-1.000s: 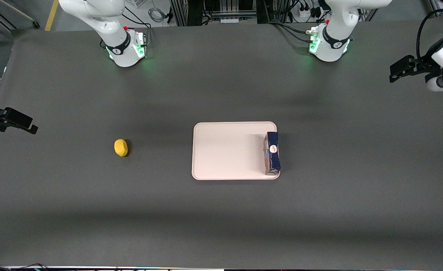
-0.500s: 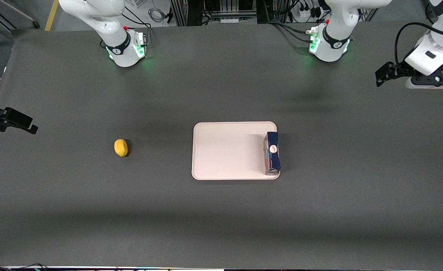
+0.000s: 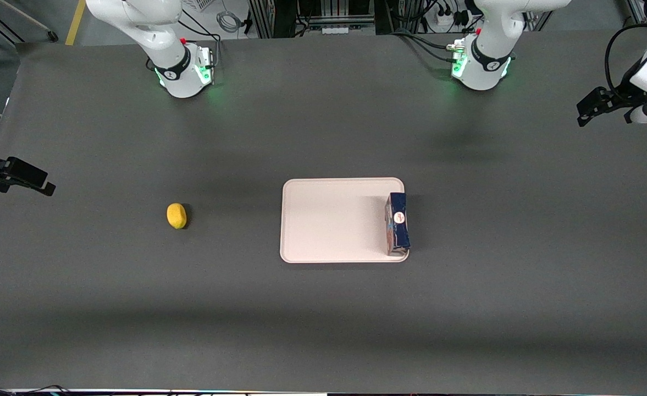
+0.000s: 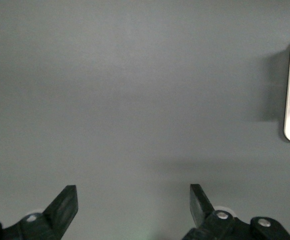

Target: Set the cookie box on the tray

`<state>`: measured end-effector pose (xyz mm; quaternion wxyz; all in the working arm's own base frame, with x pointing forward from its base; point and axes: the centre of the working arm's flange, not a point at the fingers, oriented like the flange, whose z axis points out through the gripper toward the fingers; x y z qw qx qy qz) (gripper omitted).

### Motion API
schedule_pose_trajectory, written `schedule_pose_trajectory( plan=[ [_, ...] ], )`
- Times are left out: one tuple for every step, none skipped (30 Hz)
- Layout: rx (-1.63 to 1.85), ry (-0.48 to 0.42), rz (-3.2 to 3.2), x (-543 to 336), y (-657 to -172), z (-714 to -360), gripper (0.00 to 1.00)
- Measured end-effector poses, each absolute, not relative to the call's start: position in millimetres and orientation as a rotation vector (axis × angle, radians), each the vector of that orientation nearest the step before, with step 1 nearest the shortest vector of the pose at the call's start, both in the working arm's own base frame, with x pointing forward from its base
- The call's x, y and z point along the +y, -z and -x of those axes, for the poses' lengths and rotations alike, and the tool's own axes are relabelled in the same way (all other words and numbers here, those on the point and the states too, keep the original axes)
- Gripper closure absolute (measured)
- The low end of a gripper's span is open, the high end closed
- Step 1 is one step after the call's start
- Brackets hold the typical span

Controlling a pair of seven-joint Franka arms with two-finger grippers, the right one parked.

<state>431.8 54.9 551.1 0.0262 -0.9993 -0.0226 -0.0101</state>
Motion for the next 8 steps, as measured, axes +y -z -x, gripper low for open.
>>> schedule_pose_trajectory(
  plan=[
    [-0.071,0.031,3.088,55.4,-551.0,-431.8,0.0],
    [-0.072,0.03,3.088,55.8,-550.9,-431.8,0.0],
    [-0.074,0.03,3.088,56.1,-550.8,-431.8,0.0],
    [-0.075,0.03,3.088,56.7,-550.8,-431.7,0.0],
    [-0.078,0.03,3.089,57.6,-550.7,-431.6,0.0],
    [-0.082,0.03,3.089,58.7,-550.7,-431.5,0.0],
    [-0.085,0.029,3.089,59.9,-550.7,-431.3,0.0],
    [-0.089,0.029,3.089,60.9,-550.7,-431.2,0.0]
  ],
)
